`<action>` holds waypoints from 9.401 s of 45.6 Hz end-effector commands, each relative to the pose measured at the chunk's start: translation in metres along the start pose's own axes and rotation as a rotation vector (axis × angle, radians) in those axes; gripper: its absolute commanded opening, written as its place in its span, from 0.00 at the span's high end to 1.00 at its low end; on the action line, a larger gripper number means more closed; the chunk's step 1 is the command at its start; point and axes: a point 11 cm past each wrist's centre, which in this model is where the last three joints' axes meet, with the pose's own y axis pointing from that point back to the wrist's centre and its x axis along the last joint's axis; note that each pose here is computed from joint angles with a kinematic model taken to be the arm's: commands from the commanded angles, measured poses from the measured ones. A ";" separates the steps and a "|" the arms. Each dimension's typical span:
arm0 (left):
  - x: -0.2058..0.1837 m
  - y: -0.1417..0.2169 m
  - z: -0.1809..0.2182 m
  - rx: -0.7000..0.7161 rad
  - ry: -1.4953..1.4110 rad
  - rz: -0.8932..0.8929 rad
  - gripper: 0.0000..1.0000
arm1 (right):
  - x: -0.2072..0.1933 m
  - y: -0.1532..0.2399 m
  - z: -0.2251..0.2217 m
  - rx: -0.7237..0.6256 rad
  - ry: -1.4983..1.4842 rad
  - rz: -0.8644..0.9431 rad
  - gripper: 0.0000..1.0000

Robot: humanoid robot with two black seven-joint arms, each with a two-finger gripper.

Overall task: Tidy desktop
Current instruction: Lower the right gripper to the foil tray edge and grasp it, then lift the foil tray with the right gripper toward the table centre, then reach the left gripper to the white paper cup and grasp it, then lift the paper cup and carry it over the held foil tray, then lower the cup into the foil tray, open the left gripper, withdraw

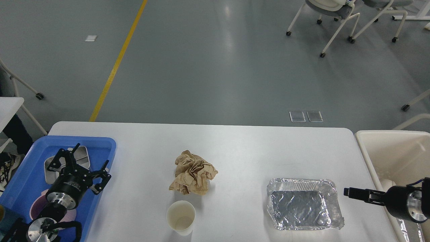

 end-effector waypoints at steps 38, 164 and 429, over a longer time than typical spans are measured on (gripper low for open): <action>-0.001 0.000 -0.001 0.001 0.000 -0.013 0.03 | -0.052 -0.061 -0.005 -0.051 0.151 -0.196 0.27; -0.070 -0.024 0.019 0.264 -0.934 -0.124 0.03 | 0.081 -0.108 -0.176 0.044 0.137 -0.231 1.00; -0.336 -0.103 -0.193 0.420 -2.415 -1.015 0.13 | 0.067 -0.121 -0.208 0.123 0.107 -0.242 1.00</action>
